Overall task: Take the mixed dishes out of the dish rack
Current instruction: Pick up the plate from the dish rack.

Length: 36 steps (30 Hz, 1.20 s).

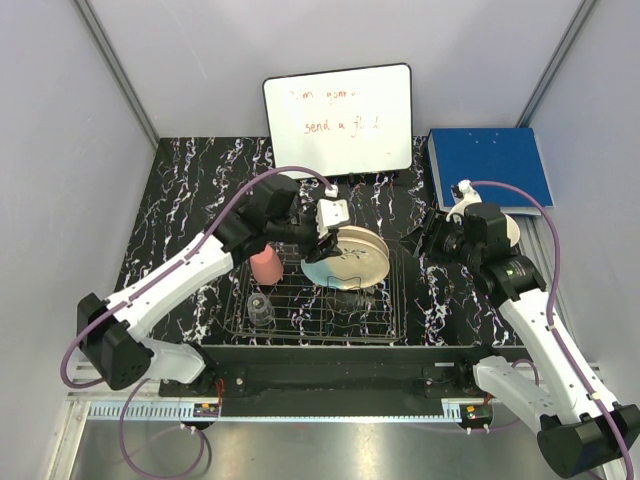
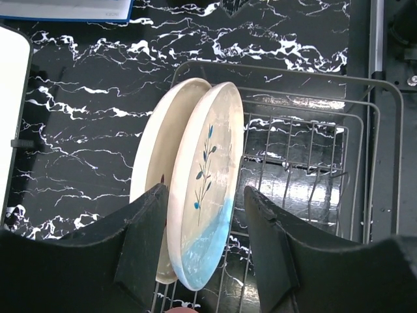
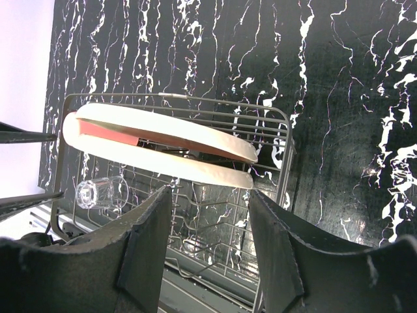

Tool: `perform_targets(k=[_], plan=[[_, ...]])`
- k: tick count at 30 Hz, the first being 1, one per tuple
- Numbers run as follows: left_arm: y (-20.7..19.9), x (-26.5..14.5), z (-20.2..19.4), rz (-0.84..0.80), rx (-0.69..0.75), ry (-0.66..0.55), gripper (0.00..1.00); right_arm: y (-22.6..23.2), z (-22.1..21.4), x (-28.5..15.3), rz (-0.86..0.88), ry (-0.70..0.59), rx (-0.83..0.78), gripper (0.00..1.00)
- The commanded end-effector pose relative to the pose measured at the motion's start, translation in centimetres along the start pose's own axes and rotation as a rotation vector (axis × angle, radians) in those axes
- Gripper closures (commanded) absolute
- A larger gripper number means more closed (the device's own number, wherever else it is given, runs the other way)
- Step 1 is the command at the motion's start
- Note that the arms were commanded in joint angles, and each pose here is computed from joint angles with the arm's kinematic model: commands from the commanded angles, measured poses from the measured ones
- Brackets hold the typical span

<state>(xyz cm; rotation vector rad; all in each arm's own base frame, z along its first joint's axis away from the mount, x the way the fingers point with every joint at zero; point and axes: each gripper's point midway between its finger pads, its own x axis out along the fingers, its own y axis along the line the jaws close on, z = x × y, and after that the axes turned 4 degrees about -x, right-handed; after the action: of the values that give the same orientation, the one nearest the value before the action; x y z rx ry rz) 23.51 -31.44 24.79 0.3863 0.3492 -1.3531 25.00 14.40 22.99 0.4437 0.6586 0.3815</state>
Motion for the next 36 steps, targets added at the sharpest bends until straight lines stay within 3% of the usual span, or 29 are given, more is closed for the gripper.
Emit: perform_targets(k=[1,17,19,21,22,25,32,36], plan=[[0.9,0.5,1.0,0.007,0.035,-0.015,0.45,0.8,0.6,0.1,0.036,-0.023,-0.013,0.41],[1.7,4.2,-3.1,-0.03,-0.031,0.08,0.47,0.6,0.3,0.2,0.034,-0.018,-0.013,0.41],[1.8,4.6,-3.4,-0.033,-0.04,0.09,0.53,0.7,0.3,0.1,0.034,-0.019,-0.012,0.42],[2.1,4.7,-3.3,-0.027,-0.037,0.091,0.69,0.6,0.4,0.0,0.031,-0.023,-0.014,0.42],[2.1,4.7,-3.2,-0.025,-0.037,0.09,0.83,0.6,0.4,0.1,0.031,-0.023,-0.014,0.41],[2.4,4.6,-3.1,-0.012,-0.032,0.091,1.0,0.7,0.3,0.1,0.034,-0.019,-0.014,0.41],[3.1,3.4,-1.9,0.051,-0.011,0.075,1.0,0.7,0.4,0.1,0.036,-0.02,-0.009,0.41],[4.0,1.1,1.3,0.123,0.046,0.023,1.0,0.8,0.4,0.1,0.038,-0.017,-0.009,0.41]])
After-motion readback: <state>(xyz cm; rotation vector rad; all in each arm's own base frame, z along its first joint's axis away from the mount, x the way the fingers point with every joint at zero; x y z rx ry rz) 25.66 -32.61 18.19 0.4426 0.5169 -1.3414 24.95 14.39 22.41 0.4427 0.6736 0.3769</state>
